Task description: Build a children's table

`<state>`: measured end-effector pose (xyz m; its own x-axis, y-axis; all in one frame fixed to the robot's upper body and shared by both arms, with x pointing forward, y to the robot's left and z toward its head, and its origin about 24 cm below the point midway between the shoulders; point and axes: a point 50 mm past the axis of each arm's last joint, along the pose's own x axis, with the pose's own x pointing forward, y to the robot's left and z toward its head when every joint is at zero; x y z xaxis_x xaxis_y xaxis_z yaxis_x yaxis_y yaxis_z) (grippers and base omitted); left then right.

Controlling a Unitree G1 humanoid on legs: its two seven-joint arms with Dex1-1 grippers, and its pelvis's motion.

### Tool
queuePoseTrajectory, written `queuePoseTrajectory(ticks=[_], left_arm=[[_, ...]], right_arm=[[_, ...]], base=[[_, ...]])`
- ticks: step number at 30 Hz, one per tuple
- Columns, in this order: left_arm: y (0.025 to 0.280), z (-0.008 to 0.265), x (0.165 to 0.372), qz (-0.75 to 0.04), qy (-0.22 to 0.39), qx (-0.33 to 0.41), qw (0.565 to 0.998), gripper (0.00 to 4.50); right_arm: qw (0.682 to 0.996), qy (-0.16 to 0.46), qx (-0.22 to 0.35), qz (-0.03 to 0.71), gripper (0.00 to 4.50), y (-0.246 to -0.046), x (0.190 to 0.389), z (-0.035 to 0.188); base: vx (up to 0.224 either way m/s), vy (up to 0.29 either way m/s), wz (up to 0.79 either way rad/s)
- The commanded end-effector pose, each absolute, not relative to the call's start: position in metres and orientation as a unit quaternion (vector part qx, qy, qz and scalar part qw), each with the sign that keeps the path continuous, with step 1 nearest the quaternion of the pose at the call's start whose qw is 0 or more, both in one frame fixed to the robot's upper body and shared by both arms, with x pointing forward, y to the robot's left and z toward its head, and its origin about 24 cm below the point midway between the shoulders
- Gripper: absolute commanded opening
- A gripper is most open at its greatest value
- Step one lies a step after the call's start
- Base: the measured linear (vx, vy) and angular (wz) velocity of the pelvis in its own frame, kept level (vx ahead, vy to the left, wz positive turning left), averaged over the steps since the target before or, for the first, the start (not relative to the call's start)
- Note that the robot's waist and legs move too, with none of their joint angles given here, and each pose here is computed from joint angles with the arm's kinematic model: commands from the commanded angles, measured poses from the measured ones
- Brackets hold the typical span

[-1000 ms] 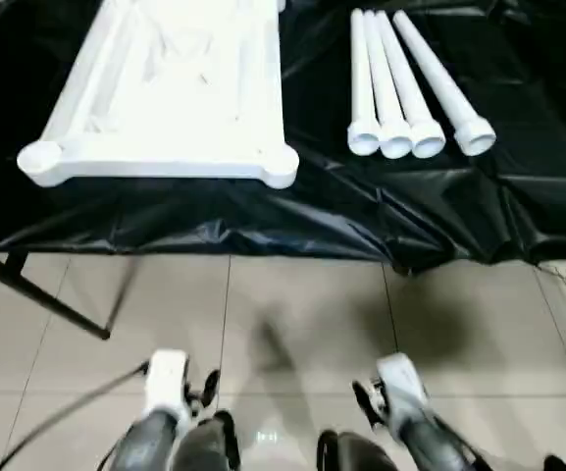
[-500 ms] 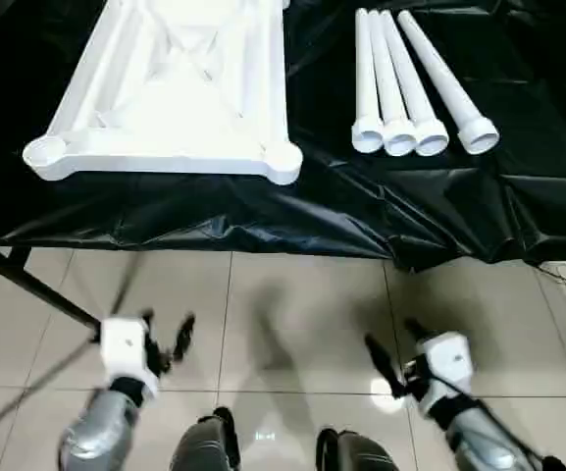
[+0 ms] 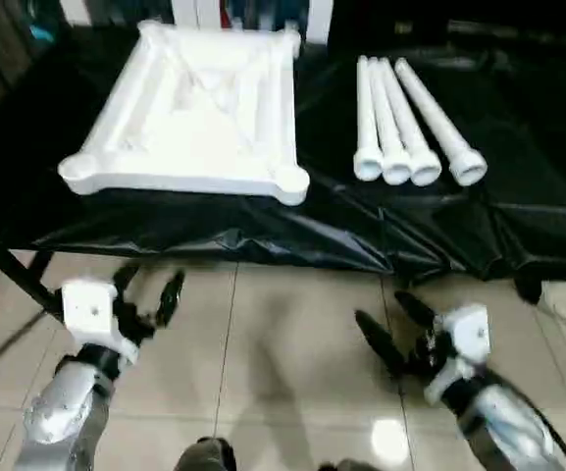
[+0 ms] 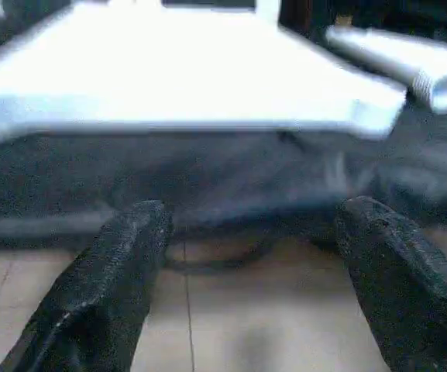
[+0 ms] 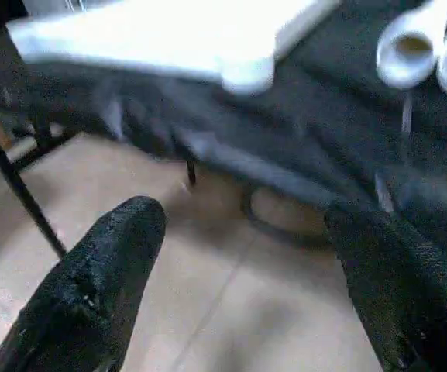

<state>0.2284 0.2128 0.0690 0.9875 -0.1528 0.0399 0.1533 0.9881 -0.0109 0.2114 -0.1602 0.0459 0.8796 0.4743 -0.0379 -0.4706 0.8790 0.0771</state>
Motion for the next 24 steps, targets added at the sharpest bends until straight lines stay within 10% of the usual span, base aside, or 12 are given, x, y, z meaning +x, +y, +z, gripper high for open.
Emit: queuePoseTrajectory(ticks=[1,12,18,24], left_arm=[[0.217,0.087,0.234,-0.055,-0.049,-0.010,0.997,3.88],[0.200,0.100,0.287,-0.032,-0.068,0.032,0.997,3.88],[0.180,0.080,0.294,-0.048,-0.038,-0.069,0.996,3.88],[0.175,0.075,0.289,-0.034,-0.050,0.005,0.998,3.88]], right_arm=[[0.977,0.006,0.030,0.212,3.75,-0.171,0.220,0.058],[0.998,-0.030,0.028,-0.037,3.75,-0.215,0.272,0.063],[0.998,0.005,-0.007,-0.054,3.75,-0.204,0.268,0.040],[0.997,-0.017,0.059,0.055,3.75,-0.166,0.270,0.046]], base=[[0.000,0.000,0.00],[-0.005,0.001,0.00],[0.000,0.000,0.00],[0.000,0.000,0.00]])
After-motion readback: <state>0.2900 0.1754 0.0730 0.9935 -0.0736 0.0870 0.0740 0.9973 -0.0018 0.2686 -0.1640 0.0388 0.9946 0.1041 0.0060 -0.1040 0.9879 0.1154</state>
